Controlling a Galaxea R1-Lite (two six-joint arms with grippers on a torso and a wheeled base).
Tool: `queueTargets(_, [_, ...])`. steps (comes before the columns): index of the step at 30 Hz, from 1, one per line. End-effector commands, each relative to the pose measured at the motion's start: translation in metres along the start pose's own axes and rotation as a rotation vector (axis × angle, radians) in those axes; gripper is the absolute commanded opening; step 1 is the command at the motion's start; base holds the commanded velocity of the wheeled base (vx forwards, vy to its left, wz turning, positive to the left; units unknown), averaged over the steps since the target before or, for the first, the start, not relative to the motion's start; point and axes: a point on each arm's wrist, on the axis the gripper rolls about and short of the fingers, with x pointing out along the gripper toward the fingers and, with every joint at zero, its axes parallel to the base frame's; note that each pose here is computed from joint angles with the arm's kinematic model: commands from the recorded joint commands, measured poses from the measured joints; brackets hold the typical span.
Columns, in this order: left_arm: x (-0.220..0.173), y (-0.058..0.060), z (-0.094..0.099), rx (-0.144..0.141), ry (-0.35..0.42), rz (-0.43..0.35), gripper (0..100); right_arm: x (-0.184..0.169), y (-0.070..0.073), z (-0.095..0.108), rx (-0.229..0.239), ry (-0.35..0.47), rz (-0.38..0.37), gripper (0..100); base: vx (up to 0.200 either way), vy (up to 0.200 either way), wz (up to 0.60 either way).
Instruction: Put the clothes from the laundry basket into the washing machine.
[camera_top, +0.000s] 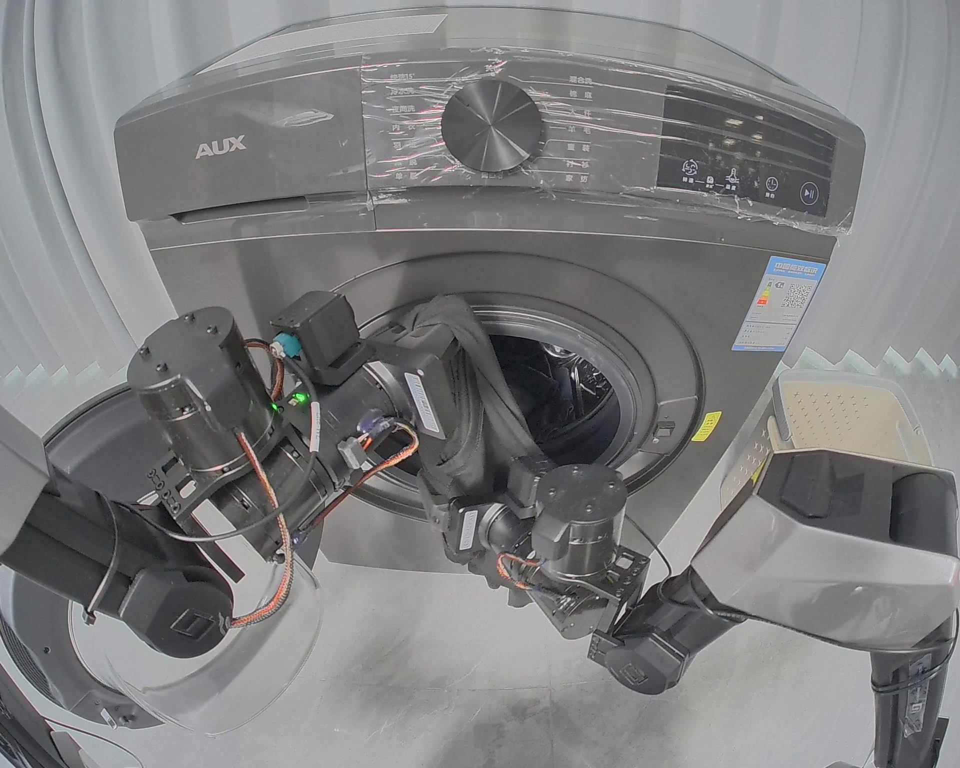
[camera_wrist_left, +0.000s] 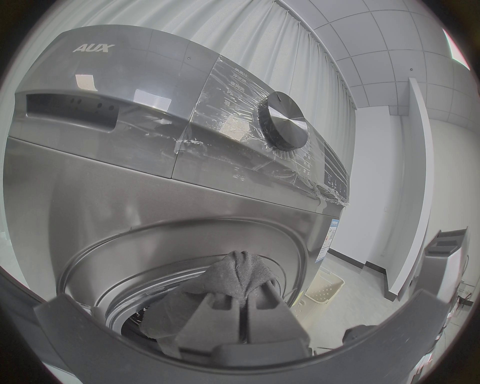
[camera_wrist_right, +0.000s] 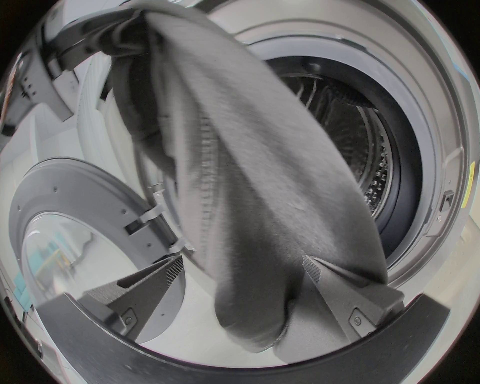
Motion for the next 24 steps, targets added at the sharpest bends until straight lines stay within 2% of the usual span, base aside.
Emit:
queueTargets(1, [-0.003,0.000,0.004,0.000,-0.009,0.001,0,0.004,-0.011,0.001,-0.001,-0.001,-0.028,100,0.000,0.000,0.00])
queueTargets(6, [-0.004,0.001,0.003,0.000,-0.003,0.003,0,0.008,-0.020,0.002,-0.004,-0.004,-0.050,100,0.000,0.000,0.00])
queueTargets(12, [-0.006,0.002,0.001,-0.005,0.001,0.005,0,0.009,-0.022,0.001,-0.005,-0.002,-0.055,100,0.000,0.000,0.00])
queueTargets(13, [-0.005,0.002,0.001,-0.005,0.003,0.005,0,0.008,-0.021,0.000,-0.005,-0.001,-0.054,0,0.000,0.000,0.00])
queueTargets(20, [-0.007,0.004,-0.001,-0.003,0.010,0.013,0,-0.004,-0.009,0.000,-0.018,0.016,-0.019,0,0.000,0.000,0.00])
queueTargets(24, [-0.007,0.014,-0.003,0.007,0.015,0.041,0,-0.022,-0.002,0.007,-0.028,0.033,0.008,0,0.000,0.000,0.00])
